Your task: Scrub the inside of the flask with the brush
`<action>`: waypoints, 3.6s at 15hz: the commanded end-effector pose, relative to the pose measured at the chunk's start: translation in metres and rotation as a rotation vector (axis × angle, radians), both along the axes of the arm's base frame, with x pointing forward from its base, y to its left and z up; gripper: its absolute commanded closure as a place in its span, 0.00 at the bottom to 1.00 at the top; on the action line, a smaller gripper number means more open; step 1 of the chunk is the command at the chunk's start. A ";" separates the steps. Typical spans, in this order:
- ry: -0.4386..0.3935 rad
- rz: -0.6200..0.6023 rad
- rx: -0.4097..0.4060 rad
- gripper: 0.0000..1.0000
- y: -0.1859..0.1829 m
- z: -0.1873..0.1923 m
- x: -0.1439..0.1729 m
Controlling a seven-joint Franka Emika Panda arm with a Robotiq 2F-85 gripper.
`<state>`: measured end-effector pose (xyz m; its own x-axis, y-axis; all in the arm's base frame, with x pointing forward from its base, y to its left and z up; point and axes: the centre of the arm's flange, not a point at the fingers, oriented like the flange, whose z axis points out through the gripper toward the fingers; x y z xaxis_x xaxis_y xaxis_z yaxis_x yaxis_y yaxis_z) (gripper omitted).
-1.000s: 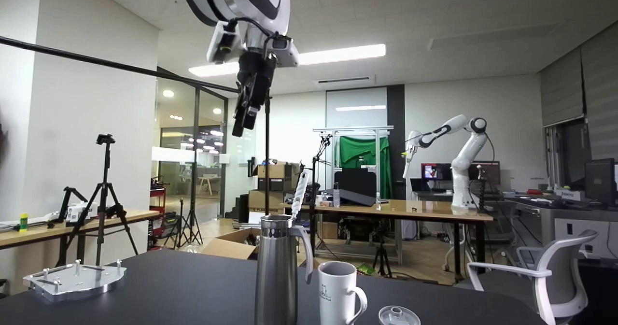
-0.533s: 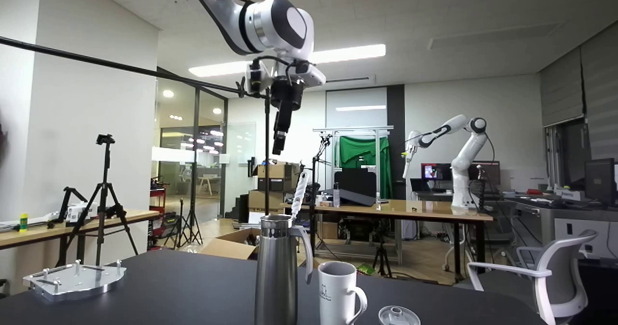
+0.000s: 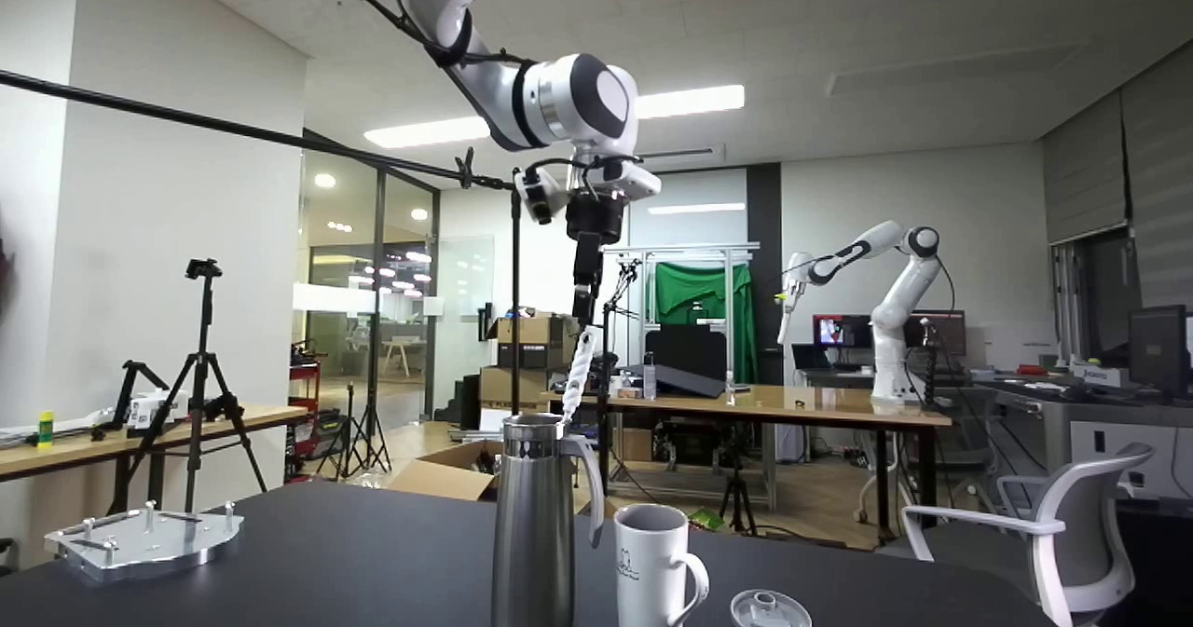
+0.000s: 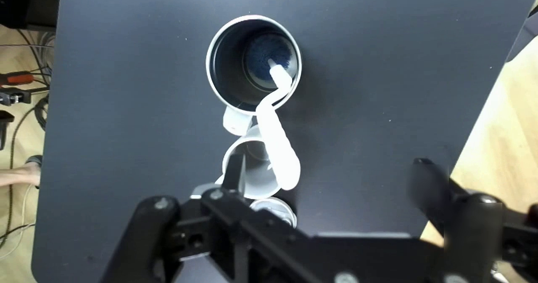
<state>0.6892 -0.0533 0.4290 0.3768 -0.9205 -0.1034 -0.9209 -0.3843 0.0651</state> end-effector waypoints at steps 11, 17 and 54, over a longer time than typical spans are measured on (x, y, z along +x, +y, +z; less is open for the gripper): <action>0.245 -0.098 0.005 0.55 -0.015 -0.044 0.033; 0.274 -0.015 0.018 0.95 -0.010 -0.036 0.022; -0.026 0.870 -0.091 0.96 0.075 0.077 -0.108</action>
<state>0.6073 0.0208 0.4607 0.9410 -0.3339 -0.0550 -0.3263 -0.9383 0.1145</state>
